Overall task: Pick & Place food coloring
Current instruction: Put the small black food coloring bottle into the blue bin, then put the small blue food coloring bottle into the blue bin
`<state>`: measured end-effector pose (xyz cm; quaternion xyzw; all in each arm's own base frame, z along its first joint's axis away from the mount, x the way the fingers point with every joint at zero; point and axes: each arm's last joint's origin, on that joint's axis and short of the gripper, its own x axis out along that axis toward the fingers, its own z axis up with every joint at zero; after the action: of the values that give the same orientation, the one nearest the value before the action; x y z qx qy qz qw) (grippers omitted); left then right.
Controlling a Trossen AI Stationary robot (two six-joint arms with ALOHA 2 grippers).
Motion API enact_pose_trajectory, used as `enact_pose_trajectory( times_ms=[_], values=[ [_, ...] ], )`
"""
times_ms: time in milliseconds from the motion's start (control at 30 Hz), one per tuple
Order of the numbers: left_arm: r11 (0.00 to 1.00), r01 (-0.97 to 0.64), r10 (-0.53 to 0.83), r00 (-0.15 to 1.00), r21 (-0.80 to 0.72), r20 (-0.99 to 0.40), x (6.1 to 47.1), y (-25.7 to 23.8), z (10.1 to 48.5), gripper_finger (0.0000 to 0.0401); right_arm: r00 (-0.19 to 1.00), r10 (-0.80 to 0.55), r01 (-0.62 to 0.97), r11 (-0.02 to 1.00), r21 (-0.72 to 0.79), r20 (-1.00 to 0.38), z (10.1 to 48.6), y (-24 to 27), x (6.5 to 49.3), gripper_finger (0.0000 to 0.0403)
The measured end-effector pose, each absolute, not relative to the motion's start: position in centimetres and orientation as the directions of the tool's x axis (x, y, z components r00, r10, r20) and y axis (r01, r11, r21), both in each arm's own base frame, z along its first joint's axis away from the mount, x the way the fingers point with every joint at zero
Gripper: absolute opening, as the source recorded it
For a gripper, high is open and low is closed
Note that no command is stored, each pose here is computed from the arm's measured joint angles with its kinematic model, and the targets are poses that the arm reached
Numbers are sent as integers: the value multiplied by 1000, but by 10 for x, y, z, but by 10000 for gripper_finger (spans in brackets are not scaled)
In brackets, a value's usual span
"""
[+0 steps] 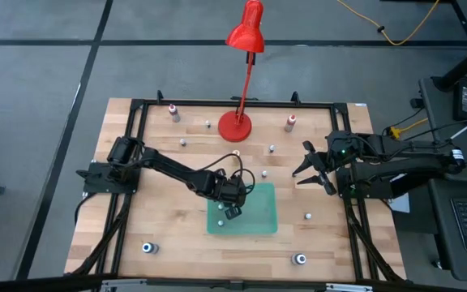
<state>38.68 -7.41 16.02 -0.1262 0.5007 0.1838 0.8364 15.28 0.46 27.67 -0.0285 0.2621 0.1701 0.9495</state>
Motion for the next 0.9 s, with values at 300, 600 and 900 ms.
enact_pose_trajectory(
  times_ms=[300, 600, 900],
  values=[
    [886, -462, 182, 423, -38, -888, 386, -74, 160, 100, 807, 301, -332, 943, 31, -509, 277, 4, 153, 163],
    [888, -459, 185, 435, -40, -881, 389, -74, 169, 139, 807, 301, -332, 943, 31, -509, 277, 4, 153, 163],
    [875, -482, 259, 380, 49, -888, 387, -73, 223, 150, 805, 300, -342, 940, 14, -512, 276, 4, 153, 163]
  ],
)
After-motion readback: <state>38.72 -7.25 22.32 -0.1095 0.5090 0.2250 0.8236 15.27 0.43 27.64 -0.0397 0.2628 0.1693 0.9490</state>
